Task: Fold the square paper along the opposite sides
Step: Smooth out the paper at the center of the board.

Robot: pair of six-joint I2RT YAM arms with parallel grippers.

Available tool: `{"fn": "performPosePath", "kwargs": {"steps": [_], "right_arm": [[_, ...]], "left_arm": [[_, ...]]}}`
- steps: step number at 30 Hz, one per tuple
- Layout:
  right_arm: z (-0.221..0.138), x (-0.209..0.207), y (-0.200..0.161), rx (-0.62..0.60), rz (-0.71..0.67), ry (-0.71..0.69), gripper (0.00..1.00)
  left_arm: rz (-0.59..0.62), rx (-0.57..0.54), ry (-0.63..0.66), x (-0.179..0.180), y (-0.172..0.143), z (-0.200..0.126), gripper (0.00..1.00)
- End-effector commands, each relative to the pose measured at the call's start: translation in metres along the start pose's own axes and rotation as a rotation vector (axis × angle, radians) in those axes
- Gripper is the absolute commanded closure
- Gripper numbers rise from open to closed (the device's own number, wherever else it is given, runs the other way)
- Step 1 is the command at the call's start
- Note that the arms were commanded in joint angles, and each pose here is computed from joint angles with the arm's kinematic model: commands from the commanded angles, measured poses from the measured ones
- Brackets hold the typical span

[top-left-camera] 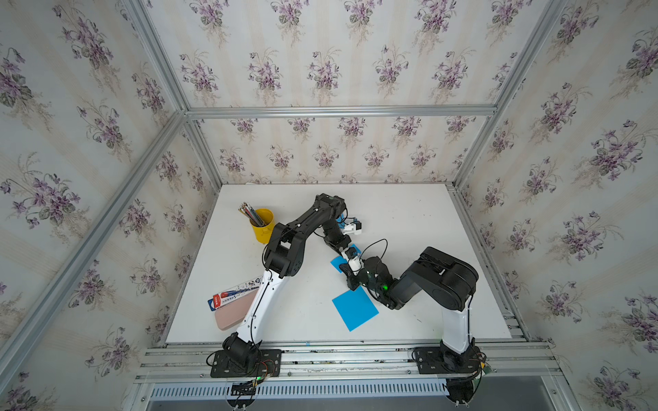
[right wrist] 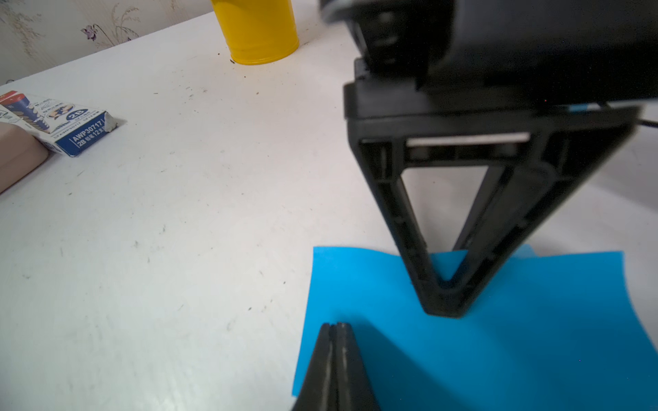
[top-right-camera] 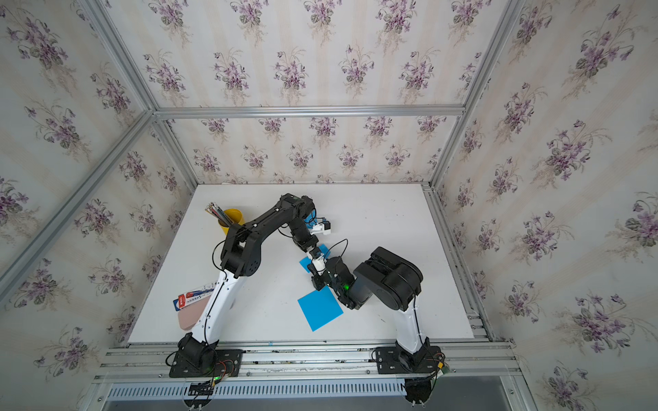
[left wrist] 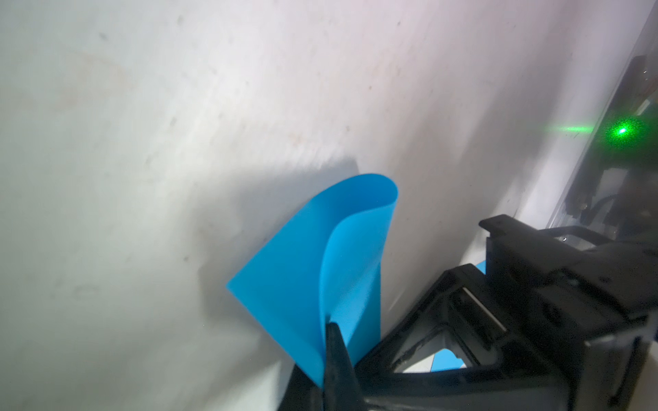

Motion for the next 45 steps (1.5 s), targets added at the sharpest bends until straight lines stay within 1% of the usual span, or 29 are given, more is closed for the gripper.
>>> {"fn": "performPosePath", "kwargs": {"steps": [1,8,10,12,14,15,18,20,23,25,30,35,40,45], "right_arm": [[0.002,0.006,-0.018,0.108,0.031,0.039,1.00],[0.000,0.019,-0.021,0.122,0.015,0.077,1.00],[-0.001,0.025,-0.014,0.104,0.008,0.098,1.00],[-0.011,0.029,0.010,0.030,-0.006,0.096,1.00],[-0.025,0.026,0.041,-0.062,-0.032,0.038,1.00],[-0.031,0.020,0.051,-0.093,-0.032,0.004,1.00],[-0.055,-0.005,0.064,-0.170,0.011,-0.094,1.00],[-0.067,-0.022,0.058,-0.182,0.024,-0.150,1.00],[-0.069,-0.041,0.047,-0.158,0.048,-0.217,1.00],[-0.068,-0.051,0.042,-0.153,0.096,-0.242,1.00],[-0.057,-0.056,0.032,-0.151,0.150,-0.229,1.00],[-0.035,-0.059,0.028,-0.136,0.177,-0.203,1.00],[-0.022,-0.069,0.022,-0.111,0.209,-0.245,1.00],[-0.021,-0.086,0.009,-0.086,0.283,-0.292,1.00]], "left_arm": [[0.006,0.041,0.101,0.015,-0.004,-0.001,1.00],[0.003,0.020,0.100,0.017,-0.004,-0.007,1.00],[0.002,0.017,0.099,0.017,-0.003,-0.007,1.00],[-0.009,0.005,0.089,0.015,-0.002,-0.010,1.00],[-0.030,-0.015,0.061,0.008,0.000,-0.010,1.00],[-0.038,-0.021,0.053,0.005,0.002,-0.010,1.00],[-0.049,-0.038,0.038,-0.007,0.006,-0.008,1.00],[-0.075,-0.057,0.058,-0.006,0.007,-0.009,1.00],[-0.109,-0.052,0.095,-0.002,0.009,-0.007,1.00],[-0.122,-0.048,0.086,-0.004,0.011,-0.003,1.00],[-0.142,-0.040,0.062,-0.008,0.014,0.010,1.00],[-0.166,0.004,0.053,-0.003,0.009,0.021,1.00],[-0.160,0.021,0.060,-0.002,0.006,0.023,1.00],[-0.155,0.047,0.085,0.002,0.002,0.025,1.00]]}}
Point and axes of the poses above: each gripper's point midway between its finger pads, its own z axis out along the fingers, its own x axis along the line the jaws close on, y = z × x, the point moved 6 cm from there along -z, back along the fingers, and after that the axes turned 8 degrees about z, right-handed, at the moved point
